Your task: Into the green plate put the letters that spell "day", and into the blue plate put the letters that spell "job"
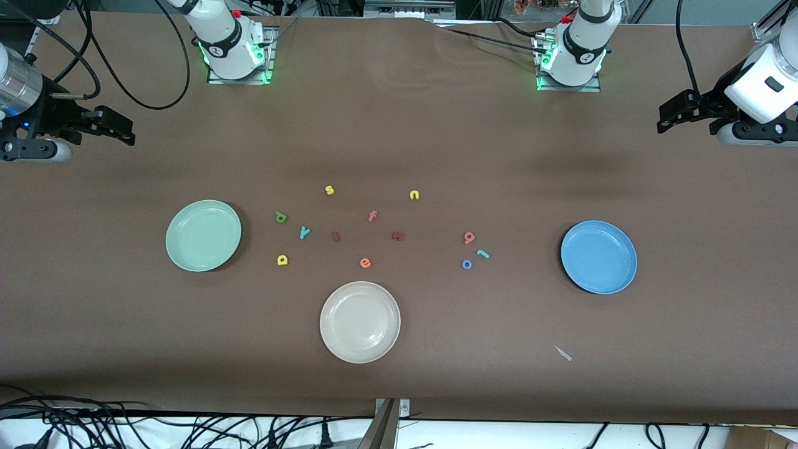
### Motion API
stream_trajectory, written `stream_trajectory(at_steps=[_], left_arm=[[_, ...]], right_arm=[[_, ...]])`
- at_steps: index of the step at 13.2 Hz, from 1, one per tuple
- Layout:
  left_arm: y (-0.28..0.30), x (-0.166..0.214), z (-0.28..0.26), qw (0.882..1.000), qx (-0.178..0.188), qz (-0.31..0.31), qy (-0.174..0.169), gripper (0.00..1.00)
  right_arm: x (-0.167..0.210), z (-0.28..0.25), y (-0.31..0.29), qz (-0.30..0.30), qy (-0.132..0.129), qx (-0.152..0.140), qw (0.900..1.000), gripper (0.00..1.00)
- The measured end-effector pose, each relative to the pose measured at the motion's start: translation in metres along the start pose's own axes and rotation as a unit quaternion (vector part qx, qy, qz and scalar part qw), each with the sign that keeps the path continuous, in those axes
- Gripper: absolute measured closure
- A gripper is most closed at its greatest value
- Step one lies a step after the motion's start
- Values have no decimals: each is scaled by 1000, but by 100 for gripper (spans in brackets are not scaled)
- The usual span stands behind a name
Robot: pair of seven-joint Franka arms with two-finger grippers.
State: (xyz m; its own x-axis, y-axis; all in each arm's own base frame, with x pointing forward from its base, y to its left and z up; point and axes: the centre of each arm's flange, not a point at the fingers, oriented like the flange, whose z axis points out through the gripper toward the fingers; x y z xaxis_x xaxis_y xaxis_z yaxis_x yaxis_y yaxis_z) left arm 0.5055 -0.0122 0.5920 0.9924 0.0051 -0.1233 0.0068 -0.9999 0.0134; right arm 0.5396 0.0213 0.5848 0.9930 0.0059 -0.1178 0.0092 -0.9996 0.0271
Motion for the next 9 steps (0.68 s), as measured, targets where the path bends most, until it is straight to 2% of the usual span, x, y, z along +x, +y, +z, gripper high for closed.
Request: stream_trajectory(at_steps=[9], left_arm=[[-1,1,0,1000,0,-3,0,0]], right_arm=[[0,0,0,0,0,0,1000,0]])
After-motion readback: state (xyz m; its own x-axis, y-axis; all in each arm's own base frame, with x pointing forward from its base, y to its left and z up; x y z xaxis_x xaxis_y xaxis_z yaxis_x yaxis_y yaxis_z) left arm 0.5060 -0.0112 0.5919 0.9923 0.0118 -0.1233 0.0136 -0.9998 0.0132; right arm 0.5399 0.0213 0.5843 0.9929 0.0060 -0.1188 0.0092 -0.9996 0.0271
